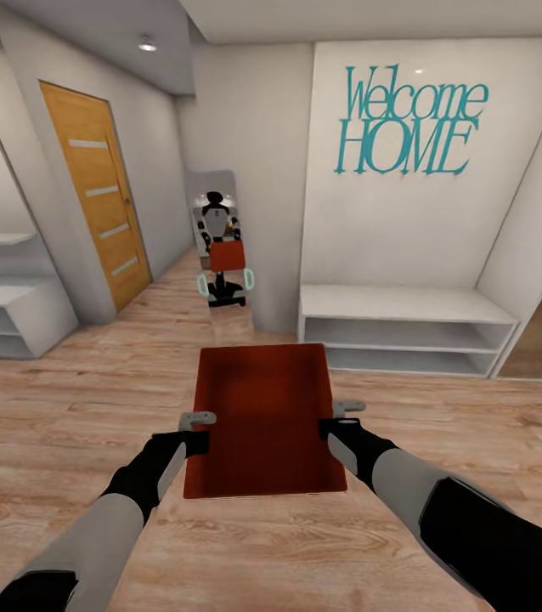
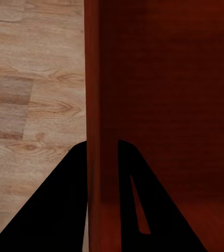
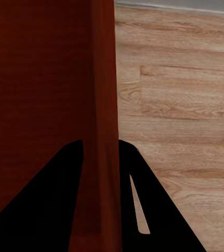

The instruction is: Move the two storage containers from the living room to the garage. In the garage, place one container on the floor and stack the other container on top of it (either order is fine).

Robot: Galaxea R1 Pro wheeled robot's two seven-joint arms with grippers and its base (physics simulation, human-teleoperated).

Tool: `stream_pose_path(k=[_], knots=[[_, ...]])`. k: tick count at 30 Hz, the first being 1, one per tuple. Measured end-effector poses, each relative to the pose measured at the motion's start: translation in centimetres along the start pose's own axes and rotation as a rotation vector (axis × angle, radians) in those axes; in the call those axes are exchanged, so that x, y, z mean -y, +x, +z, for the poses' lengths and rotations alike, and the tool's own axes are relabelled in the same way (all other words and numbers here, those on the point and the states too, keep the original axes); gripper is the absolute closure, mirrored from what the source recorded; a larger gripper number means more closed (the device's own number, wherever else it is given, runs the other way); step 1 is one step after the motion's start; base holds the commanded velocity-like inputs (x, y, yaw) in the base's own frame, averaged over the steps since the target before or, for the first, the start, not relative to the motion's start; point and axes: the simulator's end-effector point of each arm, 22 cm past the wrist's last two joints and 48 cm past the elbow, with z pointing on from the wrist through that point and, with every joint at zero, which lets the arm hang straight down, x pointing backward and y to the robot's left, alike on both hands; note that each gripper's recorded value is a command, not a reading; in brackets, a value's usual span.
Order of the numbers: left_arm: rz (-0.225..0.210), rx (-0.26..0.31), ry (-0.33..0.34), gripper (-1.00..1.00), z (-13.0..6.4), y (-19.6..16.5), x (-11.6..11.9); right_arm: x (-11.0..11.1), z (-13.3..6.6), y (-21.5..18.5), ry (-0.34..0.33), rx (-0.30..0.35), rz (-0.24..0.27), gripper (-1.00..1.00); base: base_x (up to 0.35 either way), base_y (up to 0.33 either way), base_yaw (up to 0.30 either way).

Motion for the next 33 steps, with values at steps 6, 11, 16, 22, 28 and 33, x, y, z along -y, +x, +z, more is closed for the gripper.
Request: stream_pose_path(k=[6,11,16,22,28,33], knots=[[0.0,0.0,0.0,1.0,0.0,0.0,0.02,0.02,0.01,0.0,0.0,0.0,0.0,1.0,0.322,0.1,0.0],[0.001,0.0,0.0,1.0,-0.01,-0.03,0.02,0.02,0.01,-0.01,-0.001,0.0,0.001,1.0,0.322,0.1,0.0],[0.002,0.002,0.0,1.0,-0.03,-0.1,0.0,-0.01,0.01,-0.04,-0.001,0.002,0.002,1.0,0.322,0.099,0.0],[0.0,0.001,0.0,1.0,0.0,-0.03,0.02,0.02,0.01,-0.03,0.0,0.001,0.0,1.0,0.322,0.034,0.0],[0.001,0.002,0.0,1.0,0.0,-0.03,0.04,0.03,0.01,-0.03,0.0,0.001,0.0,1.0,0.323,0.002,0.0],[0.0,0.001,0.0,1.0,0.0,-0.03,0.02,0.02,0.0,-0.03,0.0,0.001,0.0,1.0,0.324,0.0,0.037]])
